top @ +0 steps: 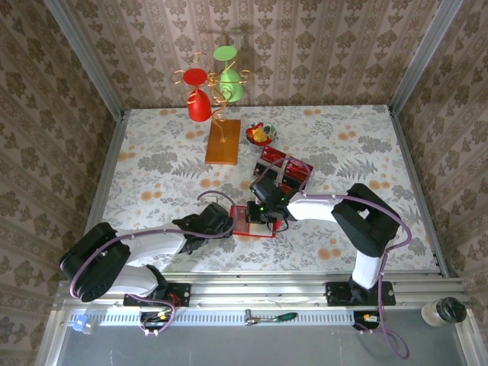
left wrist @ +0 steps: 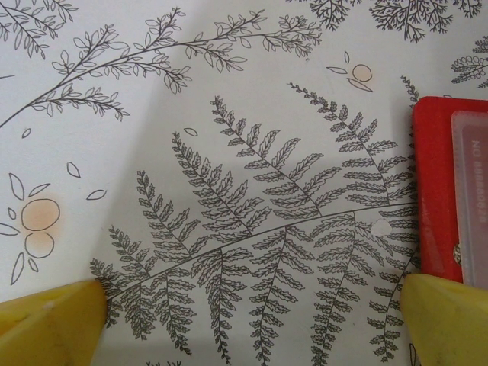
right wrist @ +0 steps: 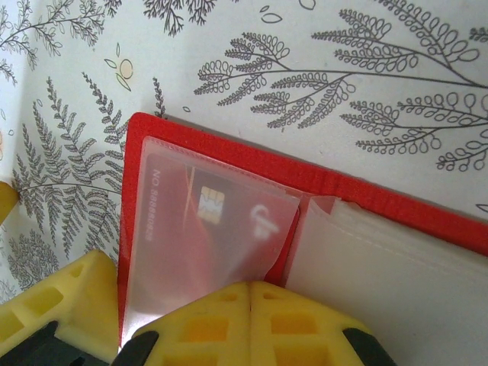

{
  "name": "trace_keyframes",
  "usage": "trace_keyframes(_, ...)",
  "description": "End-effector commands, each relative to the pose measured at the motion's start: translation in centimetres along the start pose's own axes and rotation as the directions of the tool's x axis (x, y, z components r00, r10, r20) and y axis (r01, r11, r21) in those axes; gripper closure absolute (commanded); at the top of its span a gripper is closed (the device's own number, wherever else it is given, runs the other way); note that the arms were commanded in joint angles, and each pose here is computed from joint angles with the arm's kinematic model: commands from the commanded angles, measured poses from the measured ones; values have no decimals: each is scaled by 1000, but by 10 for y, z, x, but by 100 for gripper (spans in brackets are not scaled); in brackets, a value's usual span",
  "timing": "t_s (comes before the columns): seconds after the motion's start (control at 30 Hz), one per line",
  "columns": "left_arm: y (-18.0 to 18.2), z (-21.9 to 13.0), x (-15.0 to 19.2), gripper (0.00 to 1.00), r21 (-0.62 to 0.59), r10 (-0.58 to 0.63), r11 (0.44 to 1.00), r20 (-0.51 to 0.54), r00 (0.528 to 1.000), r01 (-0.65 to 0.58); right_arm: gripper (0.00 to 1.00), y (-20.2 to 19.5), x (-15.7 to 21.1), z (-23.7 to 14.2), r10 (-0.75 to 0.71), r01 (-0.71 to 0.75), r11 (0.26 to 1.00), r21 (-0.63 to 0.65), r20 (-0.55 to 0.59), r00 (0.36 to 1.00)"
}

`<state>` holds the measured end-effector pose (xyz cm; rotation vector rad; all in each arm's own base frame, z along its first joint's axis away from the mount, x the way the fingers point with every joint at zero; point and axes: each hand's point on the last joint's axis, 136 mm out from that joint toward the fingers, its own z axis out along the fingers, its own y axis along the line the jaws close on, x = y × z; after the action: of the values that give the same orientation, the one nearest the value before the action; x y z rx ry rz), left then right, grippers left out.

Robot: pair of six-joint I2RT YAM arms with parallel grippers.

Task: Put the credit cards into the card holder
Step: Insert the credit card into the card slot.

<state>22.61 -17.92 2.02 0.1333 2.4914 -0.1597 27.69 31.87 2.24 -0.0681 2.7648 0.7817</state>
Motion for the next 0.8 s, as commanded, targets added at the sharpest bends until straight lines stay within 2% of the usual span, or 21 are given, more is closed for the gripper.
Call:
trace_keyframes(0.0,4,3,9,0,-3,-11,1000,-20,1000,11,99,6,-2,-2,-1,1,1000,-19,-7,1000)
trace_keyframes(0.33,9,1,10,0,-14,-19,1000,-12,1000,19,98,5,-1,-31,-4,4,1000,-16,48,999)
trace_keyframes(0.77,15,-1,12,0,-30,-25,999,-10,1000,25,98,-2,19,-18,10,-10,1000,-6,10,1000)
